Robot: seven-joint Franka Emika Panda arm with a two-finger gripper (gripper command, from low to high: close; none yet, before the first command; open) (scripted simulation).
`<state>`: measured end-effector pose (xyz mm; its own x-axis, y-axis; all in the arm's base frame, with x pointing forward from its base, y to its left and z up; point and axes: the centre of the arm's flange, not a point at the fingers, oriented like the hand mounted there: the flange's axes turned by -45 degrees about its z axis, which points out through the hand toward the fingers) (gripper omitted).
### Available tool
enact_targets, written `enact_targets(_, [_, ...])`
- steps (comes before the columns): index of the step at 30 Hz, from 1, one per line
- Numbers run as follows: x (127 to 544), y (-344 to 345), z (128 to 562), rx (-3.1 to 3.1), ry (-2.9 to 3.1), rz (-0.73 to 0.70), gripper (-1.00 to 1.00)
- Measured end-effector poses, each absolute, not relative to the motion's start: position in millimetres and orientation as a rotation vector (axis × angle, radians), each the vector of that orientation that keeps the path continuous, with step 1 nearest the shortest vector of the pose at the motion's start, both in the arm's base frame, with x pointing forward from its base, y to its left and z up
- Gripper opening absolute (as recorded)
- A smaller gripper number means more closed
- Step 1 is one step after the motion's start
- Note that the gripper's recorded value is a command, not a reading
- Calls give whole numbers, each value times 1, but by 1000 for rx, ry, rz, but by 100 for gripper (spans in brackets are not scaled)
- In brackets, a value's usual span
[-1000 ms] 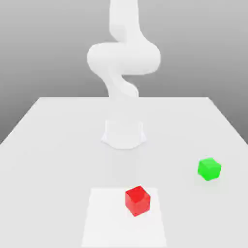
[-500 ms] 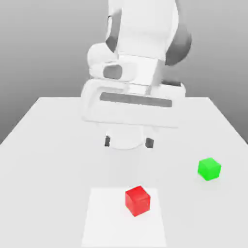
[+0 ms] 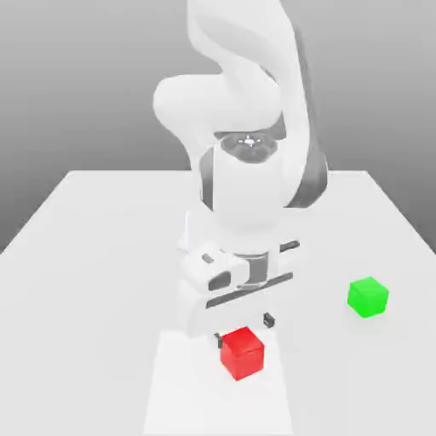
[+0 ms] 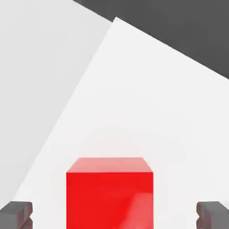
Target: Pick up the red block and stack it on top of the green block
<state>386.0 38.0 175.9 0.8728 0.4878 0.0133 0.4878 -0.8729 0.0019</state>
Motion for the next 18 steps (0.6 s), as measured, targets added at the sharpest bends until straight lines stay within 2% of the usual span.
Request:
enact_targets(4, [382,37,152,-3038,-795,-10,0])
enact_targets(5, [381,37,146,-3038,-798,-5,-100])
enact_targets(12, [380,37,145,-3038,-798,-3,-100])
enact_targets(18, [386,38,176,-3039,-791,-20,-100])
